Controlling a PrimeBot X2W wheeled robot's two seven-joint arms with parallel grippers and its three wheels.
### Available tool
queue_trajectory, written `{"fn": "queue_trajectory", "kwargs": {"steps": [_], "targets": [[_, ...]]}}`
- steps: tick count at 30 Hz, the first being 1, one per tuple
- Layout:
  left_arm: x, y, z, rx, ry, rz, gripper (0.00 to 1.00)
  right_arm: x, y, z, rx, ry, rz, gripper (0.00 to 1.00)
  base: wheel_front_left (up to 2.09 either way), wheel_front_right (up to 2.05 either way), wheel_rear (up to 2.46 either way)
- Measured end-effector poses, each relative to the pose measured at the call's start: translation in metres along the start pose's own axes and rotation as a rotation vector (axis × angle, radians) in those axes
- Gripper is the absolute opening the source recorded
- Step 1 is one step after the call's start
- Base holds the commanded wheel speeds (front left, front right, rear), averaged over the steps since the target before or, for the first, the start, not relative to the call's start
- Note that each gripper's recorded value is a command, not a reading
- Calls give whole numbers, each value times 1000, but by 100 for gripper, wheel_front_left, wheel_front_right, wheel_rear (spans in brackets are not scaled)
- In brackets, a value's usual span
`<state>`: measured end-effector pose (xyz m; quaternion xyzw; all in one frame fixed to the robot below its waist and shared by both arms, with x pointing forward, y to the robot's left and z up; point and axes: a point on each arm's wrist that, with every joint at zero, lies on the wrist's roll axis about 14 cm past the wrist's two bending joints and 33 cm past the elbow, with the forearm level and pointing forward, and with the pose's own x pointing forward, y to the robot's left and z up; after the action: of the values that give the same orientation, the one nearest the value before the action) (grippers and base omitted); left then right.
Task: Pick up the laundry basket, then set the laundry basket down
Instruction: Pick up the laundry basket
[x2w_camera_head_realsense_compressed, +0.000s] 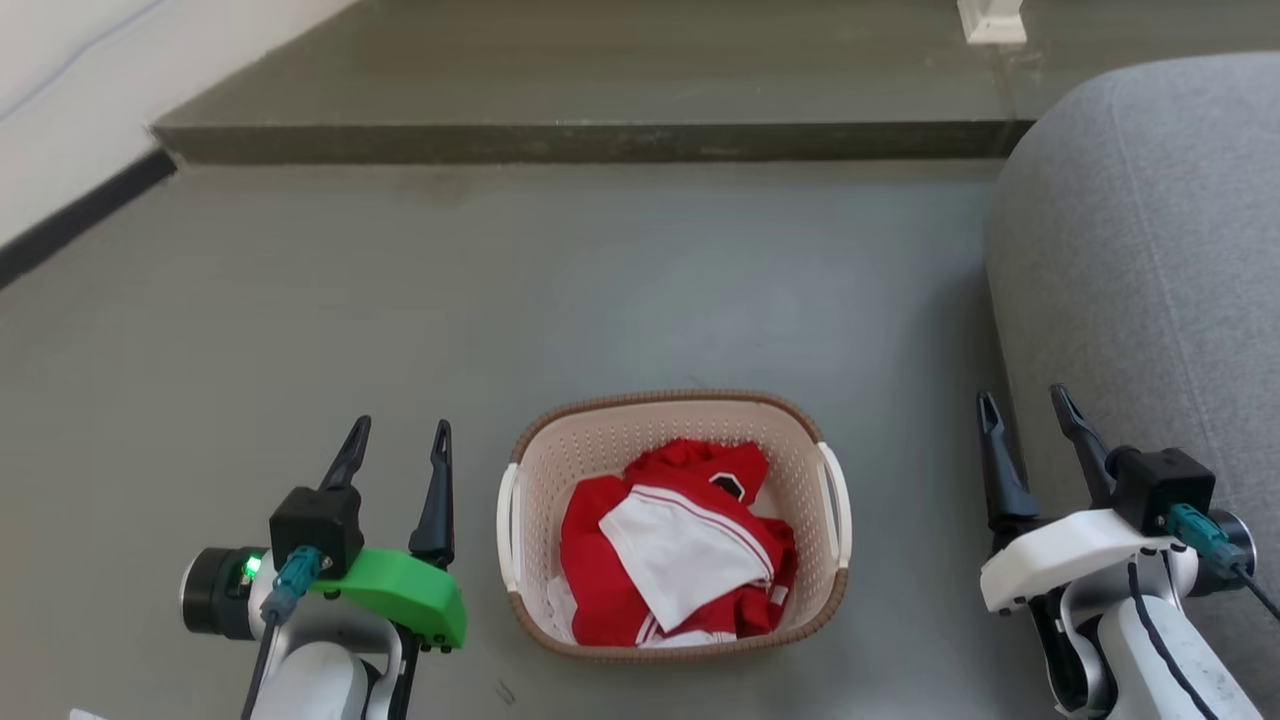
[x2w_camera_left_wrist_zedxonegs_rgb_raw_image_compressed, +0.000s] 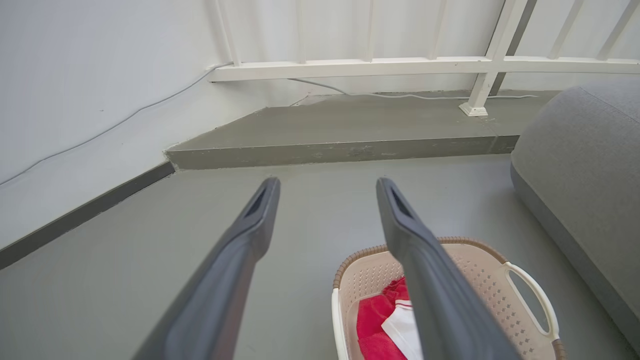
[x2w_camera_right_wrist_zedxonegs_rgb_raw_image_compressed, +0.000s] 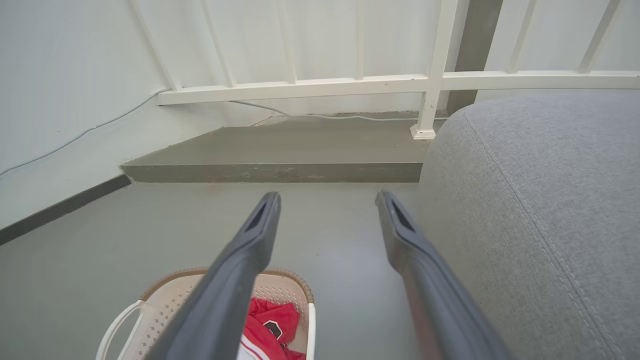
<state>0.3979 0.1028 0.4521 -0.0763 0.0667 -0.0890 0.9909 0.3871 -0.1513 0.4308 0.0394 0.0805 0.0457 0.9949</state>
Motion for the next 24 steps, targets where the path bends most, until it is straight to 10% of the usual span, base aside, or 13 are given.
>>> {"fn": "queue_trajectory", "kwargs": {"steps": [24], "targets": [[73,10,-93,-27,252,-39,100,76,8,-84,-6,204,72,100,0,0,0]]}}
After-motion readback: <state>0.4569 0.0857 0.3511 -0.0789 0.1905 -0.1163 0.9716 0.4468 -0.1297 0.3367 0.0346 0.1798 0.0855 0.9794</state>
